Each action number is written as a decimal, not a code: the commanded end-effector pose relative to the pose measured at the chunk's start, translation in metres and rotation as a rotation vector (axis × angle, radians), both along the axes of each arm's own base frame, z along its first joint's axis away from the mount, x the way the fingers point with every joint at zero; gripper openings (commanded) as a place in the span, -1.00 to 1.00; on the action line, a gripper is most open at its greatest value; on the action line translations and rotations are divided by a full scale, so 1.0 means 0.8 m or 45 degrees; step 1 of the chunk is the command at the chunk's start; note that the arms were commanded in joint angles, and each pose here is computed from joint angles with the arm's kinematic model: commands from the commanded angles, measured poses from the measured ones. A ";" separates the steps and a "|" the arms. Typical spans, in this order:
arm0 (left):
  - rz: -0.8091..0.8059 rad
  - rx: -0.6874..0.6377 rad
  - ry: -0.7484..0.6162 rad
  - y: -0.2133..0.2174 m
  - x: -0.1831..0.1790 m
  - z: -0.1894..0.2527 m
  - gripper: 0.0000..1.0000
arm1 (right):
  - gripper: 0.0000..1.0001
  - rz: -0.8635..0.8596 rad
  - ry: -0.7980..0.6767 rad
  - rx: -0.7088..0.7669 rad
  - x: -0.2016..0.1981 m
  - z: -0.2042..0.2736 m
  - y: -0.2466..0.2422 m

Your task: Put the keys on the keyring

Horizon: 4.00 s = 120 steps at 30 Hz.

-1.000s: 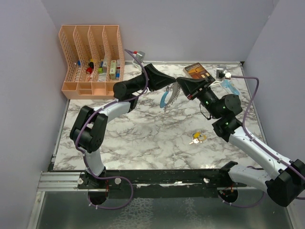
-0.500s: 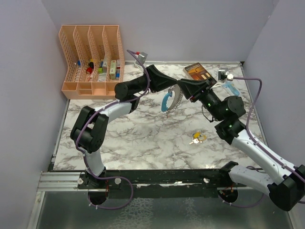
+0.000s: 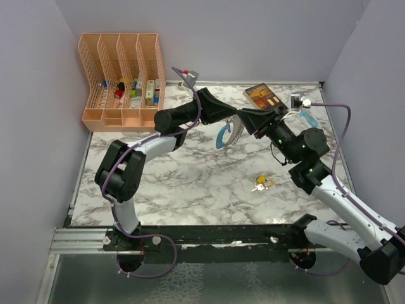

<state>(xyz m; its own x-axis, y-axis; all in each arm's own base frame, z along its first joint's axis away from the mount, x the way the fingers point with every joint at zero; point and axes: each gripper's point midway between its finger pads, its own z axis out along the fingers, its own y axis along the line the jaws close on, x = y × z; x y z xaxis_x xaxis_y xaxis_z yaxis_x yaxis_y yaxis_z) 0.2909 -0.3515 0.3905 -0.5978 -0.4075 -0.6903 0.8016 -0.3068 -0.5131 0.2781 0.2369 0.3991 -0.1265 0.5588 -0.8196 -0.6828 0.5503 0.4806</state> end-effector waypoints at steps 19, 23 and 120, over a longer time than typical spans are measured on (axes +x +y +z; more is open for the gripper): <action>0.004 -0.220 -0.308 0.028 -0.042 0.055 -1.00 | -0.47 -0.012 0.019 -0.024 -0.004 0.023 -0.002; 0.000 -0.220 -0.314 0.030 -0.045 0.058 -1.00 | -0.49 -0.018 0.021 -0.042 0.001 0.018 0.000; -0.052 -0.189 -0.364 0.021 -0.058 0.055 -1.00 | -0.97 -0.005 0.034 -0.046 0.008 -0.014 0.001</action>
